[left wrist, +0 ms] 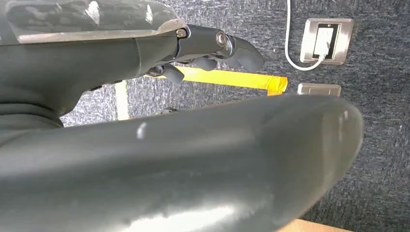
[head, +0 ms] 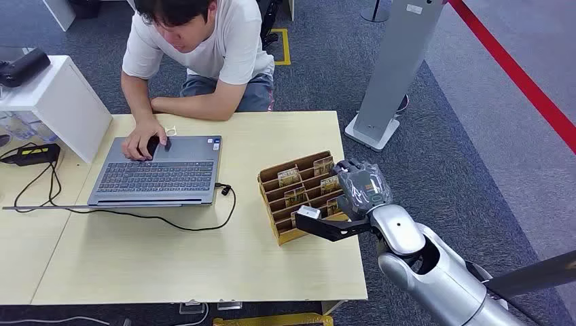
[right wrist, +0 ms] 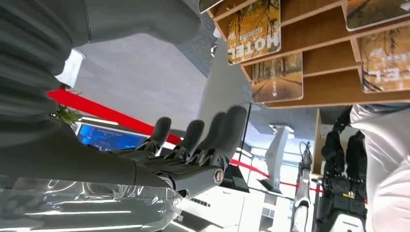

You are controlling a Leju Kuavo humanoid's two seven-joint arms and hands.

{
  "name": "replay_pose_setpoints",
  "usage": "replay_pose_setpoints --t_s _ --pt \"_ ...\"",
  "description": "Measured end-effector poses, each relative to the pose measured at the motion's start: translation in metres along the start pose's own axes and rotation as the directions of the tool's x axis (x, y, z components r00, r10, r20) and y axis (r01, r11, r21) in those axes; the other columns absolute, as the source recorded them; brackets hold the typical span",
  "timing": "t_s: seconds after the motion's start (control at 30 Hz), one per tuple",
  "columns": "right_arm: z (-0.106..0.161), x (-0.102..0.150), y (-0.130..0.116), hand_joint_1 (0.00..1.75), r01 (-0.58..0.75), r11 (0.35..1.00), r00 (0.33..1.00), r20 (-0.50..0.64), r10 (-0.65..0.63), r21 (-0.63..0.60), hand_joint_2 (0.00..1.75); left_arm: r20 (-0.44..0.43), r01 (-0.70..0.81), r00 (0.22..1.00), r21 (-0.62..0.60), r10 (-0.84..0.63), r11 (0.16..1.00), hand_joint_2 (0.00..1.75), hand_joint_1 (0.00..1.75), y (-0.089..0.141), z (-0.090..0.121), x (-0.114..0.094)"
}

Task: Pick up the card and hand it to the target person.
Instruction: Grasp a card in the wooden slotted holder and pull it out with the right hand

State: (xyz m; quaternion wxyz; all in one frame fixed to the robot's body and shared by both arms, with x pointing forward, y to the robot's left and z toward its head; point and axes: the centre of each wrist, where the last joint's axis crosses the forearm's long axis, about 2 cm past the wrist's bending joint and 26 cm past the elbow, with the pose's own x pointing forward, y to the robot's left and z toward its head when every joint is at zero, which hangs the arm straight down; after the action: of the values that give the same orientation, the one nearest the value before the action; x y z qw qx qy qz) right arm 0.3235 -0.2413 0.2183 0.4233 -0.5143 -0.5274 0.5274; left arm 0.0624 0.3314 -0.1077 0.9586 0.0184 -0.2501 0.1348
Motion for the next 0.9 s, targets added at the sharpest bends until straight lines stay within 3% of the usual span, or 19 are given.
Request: replay_pose_setpoints --t_s 0.9 --pt "0.000 -0.003 0.038 0.72 0.007 0.993 1.000 -0.001 -0.007 0.119 1.75 -0.002 0.004 1.000 0.011 -0.004 1.000 0.00 0.00 0.000 0.000 0.000"
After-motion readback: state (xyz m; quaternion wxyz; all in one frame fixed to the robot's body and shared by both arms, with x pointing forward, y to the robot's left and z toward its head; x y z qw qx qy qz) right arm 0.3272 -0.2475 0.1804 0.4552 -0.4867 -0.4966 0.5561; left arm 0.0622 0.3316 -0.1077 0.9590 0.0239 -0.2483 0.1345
